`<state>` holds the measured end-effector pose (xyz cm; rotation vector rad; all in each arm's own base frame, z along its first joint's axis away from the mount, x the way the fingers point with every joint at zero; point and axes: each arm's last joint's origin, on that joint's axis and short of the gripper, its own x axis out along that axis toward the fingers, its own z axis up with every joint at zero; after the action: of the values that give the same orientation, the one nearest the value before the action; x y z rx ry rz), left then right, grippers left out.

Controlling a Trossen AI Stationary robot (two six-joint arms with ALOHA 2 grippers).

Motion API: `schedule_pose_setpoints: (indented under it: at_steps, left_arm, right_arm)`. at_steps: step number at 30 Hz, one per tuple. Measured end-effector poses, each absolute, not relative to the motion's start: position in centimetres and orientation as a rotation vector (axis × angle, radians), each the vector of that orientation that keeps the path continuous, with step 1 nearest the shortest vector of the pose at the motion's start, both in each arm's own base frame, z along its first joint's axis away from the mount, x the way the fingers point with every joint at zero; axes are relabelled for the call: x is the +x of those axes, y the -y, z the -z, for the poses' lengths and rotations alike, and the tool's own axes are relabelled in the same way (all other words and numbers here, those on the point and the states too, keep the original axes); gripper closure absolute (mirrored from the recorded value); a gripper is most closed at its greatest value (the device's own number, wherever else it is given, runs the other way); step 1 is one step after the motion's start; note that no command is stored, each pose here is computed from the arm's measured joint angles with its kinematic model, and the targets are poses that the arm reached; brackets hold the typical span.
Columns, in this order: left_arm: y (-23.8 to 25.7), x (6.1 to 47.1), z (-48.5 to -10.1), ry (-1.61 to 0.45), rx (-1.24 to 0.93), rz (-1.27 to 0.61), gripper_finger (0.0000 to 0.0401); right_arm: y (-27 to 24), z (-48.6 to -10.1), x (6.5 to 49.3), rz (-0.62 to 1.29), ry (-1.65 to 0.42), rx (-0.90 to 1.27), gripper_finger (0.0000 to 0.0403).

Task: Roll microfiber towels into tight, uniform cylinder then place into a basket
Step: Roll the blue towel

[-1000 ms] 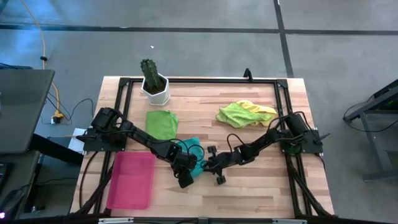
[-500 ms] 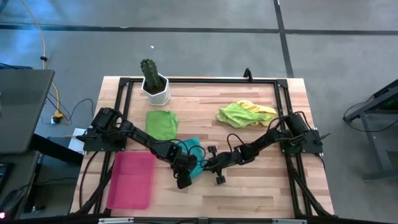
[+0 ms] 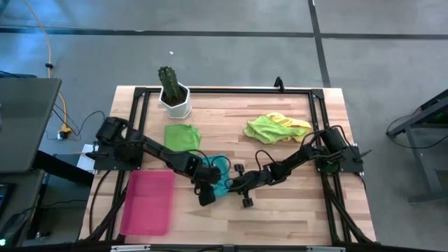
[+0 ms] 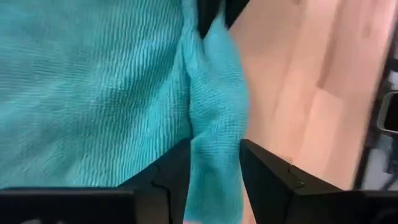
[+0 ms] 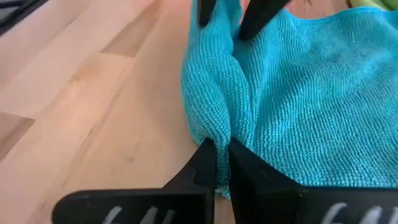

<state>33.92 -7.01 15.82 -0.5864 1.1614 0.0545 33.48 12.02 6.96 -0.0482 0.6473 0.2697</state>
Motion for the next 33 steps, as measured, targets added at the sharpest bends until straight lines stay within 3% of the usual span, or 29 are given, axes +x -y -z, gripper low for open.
schedule_pose_setpoints:
  at_steps: [4, 9, 14, 33]
  left_arm:
    - [6.7, 33.2, -18.0, -1.098, -0.486, -0.065, 0.0274]
    - [8.5, 32.7, -19.7, -0.981, -0.209, 0.020, 0.0274]
    - [11.1, 32.1, -19.0, -0.987, -0.066, 0.053, 0.0270]
    - [14.5, 31.3, -14.9, -1.019, 0.173, -0.131, 0.0237]
  right_arm:
    - [-12.1, -7.0, 33.5, -0.275, -0.660, 0.030, 0.0398]
    - [-12.1, -7.0, 33.4, -0.232, -0.684, 0.190, 0.0398]
    - [-12.1, -7.0, 33.5, -0.163, -0.706, 0.387, 0.0398]
    - [-10.6, -7.7, 34.2, -0.100, -0.716, 0.708, 0.0398]
